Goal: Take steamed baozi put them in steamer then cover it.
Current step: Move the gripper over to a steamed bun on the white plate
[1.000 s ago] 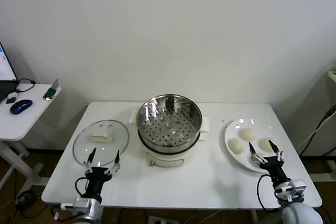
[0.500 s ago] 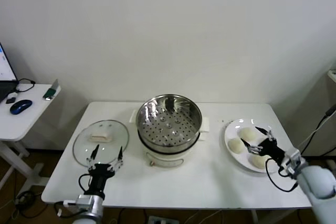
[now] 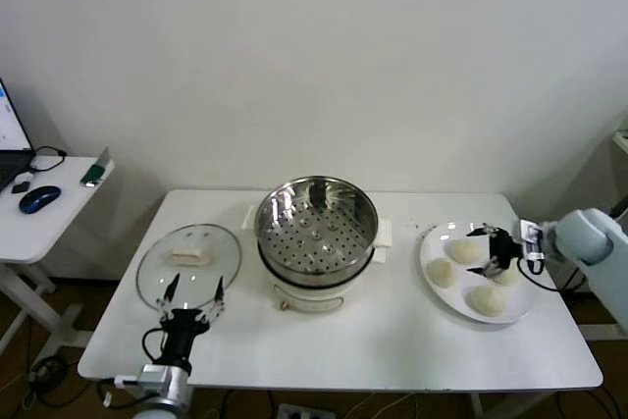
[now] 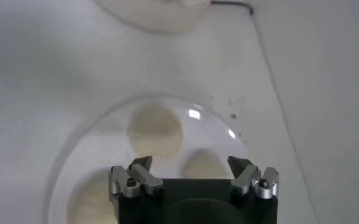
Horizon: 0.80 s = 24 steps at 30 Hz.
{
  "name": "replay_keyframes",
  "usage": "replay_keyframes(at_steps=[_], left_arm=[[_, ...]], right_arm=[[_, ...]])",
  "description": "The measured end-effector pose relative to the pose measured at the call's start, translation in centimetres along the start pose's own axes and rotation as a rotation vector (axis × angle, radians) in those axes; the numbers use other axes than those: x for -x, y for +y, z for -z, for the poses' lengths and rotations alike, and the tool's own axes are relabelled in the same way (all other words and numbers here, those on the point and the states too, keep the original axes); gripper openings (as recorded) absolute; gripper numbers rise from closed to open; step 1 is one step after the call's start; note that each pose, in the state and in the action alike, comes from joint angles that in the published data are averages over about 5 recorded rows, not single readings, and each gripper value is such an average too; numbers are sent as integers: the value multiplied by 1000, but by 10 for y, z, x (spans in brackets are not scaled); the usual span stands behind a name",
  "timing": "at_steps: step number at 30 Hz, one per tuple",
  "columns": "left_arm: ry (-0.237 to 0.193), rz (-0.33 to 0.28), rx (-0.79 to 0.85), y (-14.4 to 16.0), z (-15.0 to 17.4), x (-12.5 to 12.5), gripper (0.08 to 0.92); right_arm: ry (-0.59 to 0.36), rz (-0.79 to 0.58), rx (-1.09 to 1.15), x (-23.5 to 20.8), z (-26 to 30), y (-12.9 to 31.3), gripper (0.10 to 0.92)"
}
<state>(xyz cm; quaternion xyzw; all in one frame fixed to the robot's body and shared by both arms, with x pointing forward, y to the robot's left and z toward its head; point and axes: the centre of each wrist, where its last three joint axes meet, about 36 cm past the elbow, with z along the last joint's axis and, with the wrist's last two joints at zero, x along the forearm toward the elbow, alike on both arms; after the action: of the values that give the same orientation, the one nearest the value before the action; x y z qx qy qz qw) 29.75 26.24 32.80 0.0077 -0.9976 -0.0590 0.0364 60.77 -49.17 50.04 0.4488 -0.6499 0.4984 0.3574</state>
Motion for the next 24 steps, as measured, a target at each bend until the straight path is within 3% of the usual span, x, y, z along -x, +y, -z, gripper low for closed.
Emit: replay_keyframes(at_steps=[10,24], left_arm=[[8,8,7,3,0,5,823],[21,12,22,12,-1,9,823]], right_arm=[[121,103,-56,28,5,-43,823],[188,172,-91,79,34,-77,823]])
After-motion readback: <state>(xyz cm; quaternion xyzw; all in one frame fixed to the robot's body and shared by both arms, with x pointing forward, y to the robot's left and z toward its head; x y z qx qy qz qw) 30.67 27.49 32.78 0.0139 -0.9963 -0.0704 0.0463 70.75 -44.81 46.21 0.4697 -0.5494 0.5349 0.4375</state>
